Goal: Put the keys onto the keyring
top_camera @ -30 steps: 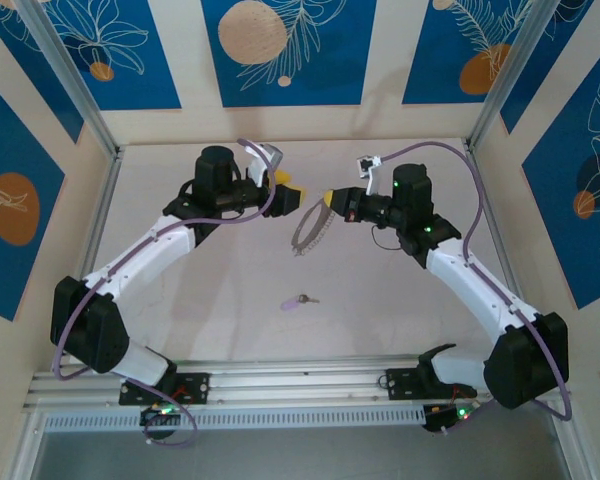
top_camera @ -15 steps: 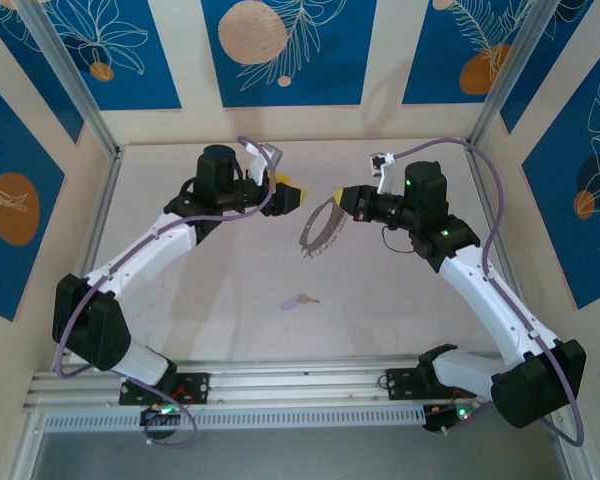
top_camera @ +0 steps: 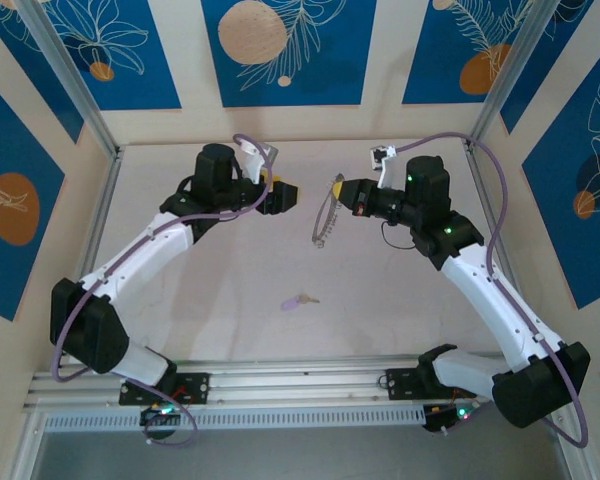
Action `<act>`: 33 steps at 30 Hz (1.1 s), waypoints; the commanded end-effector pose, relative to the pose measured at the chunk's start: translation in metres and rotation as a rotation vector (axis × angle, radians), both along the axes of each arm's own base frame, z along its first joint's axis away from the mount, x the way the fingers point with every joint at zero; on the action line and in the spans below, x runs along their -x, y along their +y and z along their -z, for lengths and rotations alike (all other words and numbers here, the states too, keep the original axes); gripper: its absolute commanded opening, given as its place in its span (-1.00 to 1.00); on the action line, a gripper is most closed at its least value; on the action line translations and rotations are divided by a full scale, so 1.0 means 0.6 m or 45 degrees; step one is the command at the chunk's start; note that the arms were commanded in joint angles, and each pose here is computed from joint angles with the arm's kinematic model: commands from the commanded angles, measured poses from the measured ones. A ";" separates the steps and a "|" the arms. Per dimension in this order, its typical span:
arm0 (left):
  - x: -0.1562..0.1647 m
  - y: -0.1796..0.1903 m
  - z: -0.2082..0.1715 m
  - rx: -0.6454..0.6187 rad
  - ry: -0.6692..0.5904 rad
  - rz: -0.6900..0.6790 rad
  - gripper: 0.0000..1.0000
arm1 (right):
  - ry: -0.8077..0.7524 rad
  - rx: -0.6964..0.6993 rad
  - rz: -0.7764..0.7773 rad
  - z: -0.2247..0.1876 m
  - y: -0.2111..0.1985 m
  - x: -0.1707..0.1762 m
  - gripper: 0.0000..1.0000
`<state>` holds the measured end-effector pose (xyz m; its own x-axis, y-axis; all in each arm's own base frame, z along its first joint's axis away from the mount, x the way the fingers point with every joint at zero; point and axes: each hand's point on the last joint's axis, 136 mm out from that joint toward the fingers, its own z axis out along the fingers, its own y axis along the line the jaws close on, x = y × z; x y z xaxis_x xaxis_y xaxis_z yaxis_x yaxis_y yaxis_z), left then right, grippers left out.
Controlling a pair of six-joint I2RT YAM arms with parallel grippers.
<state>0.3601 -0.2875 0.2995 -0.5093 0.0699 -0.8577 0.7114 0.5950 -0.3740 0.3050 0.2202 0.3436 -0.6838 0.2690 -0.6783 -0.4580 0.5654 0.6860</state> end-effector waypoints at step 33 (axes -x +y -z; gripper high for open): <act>0.131 -0.019 -0.125 0.455 -0.088 0.449 0.08 | -0.645 -0.266 -0.354 -0.061 0.025 0.029 -1.00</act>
